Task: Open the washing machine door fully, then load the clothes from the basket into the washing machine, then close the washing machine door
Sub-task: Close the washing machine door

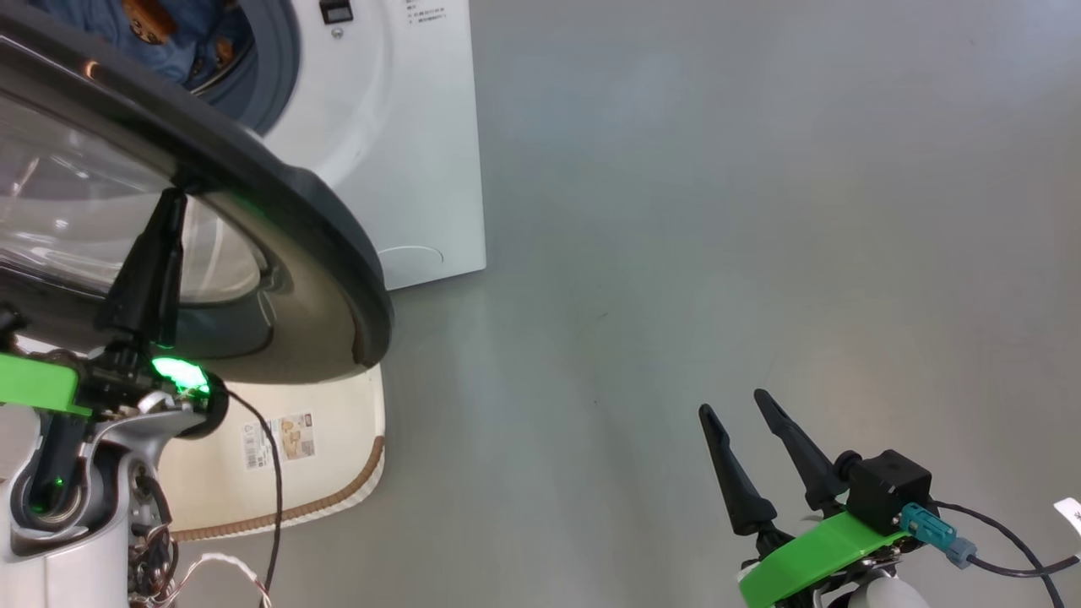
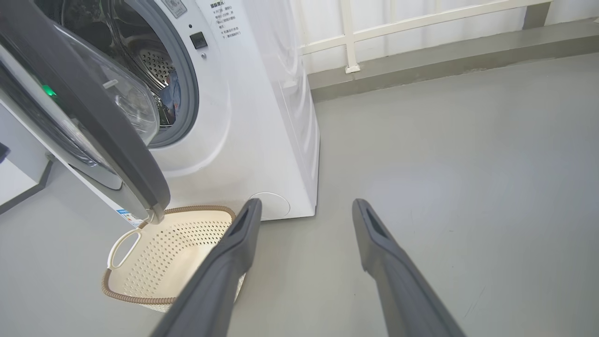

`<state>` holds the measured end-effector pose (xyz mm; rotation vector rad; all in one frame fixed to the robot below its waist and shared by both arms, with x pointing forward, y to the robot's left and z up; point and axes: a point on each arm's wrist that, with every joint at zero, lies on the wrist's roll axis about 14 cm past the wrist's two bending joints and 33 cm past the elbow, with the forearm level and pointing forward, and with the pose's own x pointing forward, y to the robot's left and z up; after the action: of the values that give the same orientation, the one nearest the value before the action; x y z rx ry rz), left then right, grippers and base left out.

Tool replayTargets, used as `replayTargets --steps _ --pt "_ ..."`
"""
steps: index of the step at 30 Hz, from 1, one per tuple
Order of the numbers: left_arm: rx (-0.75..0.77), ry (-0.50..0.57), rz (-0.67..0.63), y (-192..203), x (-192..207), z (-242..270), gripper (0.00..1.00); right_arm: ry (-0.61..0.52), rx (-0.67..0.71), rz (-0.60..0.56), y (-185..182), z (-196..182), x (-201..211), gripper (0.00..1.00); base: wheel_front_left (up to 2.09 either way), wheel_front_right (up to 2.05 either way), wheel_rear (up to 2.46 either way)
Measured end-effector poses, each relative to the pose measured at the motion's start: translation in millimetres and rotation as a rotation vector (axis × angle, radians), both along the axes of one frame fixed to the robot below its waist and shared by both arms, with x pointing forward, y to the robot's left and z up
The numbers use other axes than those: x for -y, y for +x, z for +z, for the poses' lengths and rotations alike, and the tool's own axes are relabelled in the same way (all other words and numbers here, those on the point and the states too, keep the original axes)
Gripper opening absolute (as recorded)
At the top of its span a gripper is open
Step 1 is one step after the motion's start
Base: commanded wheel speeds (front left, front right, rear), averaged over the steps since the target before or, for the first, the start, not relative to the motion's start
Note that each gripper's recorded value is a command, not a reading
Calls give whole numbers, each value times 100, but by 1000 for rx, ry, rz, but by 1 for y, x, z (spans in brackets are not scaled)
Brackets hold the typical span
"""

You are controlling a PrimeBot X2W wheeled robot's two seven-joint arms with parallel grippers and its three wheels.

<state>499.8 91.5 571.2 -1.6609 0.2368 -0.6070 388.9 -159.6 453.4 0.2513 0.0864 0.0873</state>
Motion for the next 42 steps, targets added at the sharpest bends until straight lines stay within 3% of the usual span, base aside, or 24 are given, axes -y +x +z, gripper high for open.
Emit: replayTargets --steps 9,21,42 --pt "-27 -9 109 -10 -26 -3 0 16 28 18 3 9 -7 100 0 0 0" --pt "-108 16 294 -54 -76 -26 0 33 70 92 8 23 -33 100 0 0 0" --pt "-175 10 501 -142 -115 -42 0 36 141 133 -10 49 -47 100 0 0 0"
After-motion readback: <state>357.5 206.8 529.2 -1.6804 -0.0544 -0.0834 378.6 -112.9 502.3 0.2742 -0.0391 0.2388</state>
